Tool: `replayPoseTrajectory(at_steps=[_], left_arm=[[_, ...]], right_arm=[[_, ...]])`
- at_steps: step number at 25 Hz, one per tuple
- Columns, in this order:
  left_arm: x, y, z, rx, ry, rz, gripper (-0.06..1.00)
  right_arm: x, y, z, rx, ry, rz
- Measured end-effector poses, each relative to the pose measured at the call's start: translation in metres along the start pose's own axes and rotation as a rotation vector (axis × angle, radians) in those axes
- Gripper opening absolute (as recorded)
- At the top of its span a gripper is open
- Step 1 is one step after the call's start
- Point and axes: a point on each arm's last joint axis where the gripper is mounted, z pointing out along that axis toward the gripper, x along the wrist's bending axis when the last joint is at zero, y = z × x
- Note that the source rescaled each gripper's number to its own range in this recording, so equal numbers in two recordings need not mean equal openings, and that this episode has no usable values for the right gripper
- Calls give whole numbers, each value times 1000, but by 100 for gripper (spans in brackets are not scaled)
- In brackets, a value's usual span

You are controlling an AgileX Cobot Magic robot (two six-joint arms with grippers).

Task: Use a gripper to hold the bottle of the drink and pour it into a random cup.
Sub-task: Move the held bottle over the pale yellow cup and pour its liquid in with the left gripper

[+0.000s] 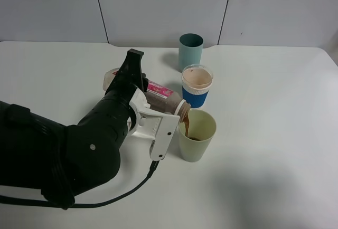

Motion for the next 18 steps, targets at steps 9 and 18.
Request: replayPoseTrajectory(at_steps=[9, 18], left_arm=[[0, 0, 0, 0, 0, 5, 5], [0, 0, 0, 0, 0, 14, 5]], right_arm=[[0, 0, 0, 0, 0, 0], [0, 0, 0, 0, 0, 0]])
